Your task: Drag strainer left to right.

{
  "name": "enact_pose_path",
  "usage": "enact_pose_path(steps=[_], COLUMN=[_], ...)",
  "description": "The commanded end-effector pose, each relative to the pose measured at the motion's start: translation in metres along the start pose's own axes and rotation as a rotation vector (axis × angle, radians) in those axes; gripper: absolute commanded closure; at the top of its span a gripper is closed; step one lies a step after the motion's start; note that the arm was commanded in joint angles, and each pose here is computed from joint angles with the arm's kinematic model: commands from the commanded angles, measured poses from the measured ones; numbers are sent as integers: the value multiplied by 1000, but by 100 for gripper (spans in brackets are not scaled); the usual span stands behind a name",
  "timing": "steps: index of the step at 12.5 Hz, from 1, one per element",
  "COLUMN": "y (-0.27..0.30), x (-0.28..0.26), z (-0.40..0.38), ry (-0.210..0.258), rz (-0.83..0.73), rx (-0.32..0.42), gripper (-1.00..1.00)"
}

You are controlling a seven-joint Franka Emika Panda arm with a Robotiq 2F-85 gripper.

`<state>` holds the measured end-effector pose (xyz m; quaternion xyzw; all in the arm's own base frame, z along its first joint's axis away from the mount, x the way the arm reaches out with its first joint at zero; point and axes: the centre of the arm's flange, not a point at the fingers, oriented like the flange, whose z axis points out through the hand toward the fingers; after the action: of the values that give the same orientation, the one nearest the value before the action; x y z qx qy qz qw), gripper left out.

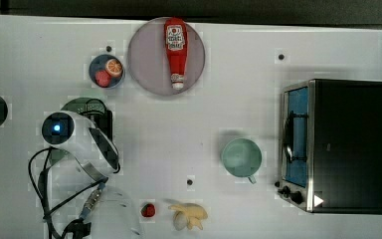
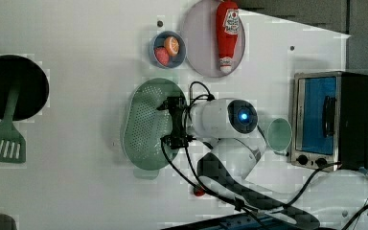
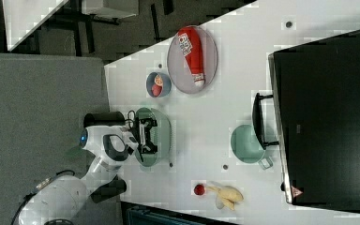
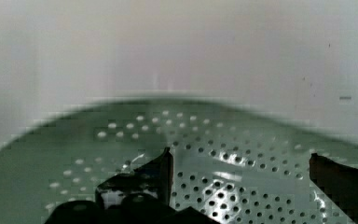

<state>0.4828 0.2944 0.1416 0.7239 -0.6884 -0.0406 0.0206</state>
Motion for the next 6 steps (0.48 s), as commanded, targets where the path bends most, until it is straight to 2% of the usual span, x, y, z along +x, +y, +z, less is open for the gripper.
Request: enact_pose_path(steps=[1,6], y=[-15,-7], x=[24,64], z=[-20,-25], ry=[-10,10], rz=[75,41], rx=[28,18], gripper=[-100,-100])
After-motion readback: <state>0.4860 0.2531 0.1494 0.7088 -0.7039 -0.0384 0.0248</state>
